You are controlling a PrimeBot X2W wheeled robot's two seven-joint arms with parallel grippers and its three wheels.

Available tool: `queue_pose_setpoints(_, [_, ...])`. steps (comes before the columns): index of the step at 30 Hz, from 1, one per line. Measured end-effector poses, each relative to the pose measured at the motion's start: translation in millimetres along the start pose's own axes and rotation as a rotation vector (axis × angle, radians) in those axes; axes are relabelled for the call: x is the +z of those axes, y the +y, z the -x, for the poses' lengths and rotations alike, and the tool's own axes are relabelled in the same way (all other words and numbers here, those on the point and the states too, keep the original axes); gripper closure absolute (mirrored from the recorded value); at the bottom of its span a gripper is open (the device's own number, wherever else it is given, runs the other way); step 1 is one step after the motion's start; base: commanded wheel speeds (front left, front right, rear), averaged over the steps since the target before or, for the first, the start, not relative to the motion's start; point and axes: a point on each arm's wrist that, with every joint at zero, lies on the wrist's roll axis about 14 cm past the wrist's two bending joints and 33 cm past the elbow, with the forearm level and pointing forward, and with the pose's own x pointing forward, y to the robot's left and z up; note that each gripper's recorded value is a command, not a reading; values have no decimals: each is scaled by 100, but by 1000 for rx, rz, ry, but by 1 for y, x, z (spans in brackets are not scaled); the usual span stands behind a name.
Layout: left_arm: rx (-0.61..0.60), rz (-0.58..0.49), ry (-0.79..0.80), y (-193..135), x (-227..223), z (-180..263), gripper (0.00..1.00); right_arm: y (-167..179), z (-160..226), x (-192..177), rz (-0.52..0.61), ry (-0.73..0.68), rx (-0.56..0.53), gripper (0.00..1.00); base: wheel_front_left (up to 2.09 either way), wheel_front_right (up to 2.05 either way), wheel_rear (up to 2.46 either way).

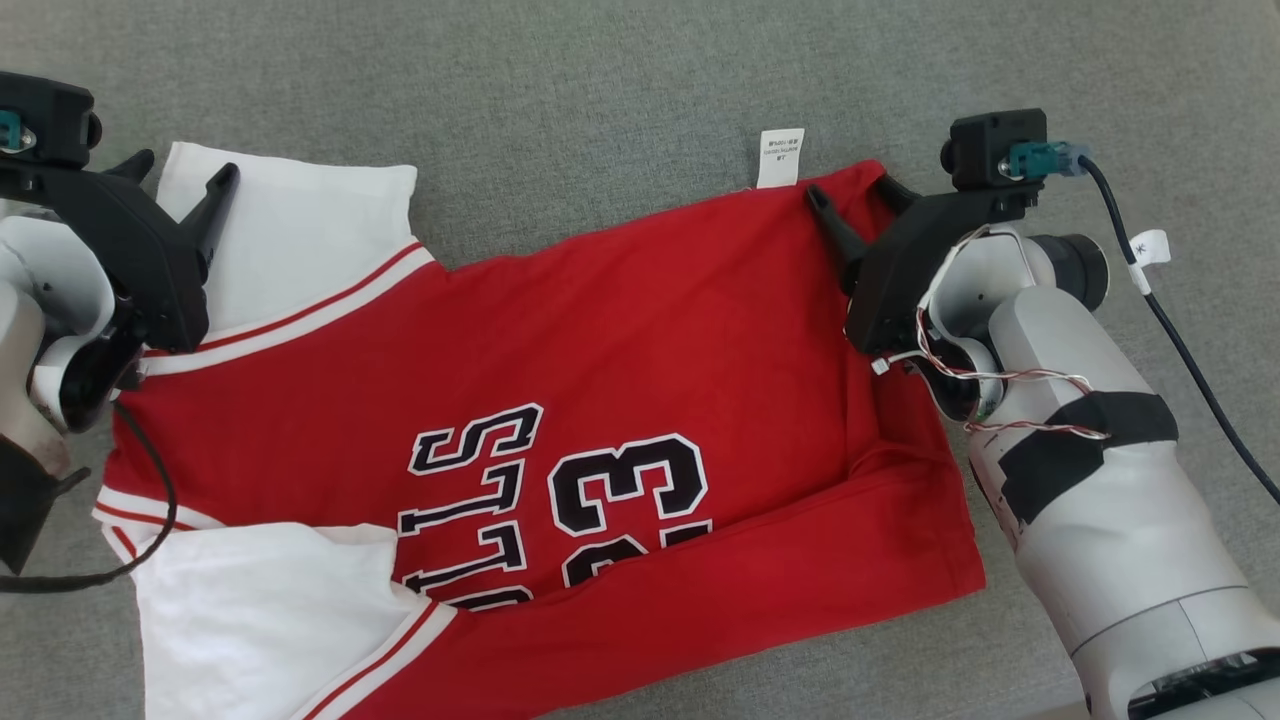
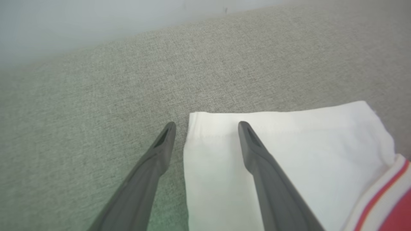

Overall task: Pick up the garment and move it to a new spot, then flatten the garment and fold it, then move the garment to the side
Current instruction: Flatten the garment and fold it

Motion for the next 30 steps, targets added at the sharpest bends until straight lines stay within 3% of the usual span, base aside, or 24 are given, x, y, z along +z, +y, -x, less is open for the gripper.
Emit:
queue_pose_setpoints(8, [5, -1, 39, 3, -10, -11, 1, 5, -10, 3, -5, 2, 11, 0, 0, 0, 0])
queue_pose_setpoints(9, [1, -6, 49, 2, -12, -12, 58, 6, -11, 4, -3, 1, 12, 0, 0, 0, 0])
queue_pose_setpoints(10, [1, -8, 52, 2, -13, -12, 98, 6, -11, 4, -2, -2, 13, 40, 0, 0, 0])
queue_pose_setpoints(12, [2, -6, 48, 3, -12, -12, 100, 7, -13, 6, -2, -20, 14, 100, 0, 0, 0])
queue_pose_setpoints(21, [-15, 46, -131, -4, 20, 7, 100, 9, -7, 24, 3, -125, 20, 100, 0, 0, 0])
queue_pose_setpoints(30, [-48, 69, -341, -20, 45, 58, 100, 9, 20, 21, -29, -218, 52, 100, 0, 0, 0])
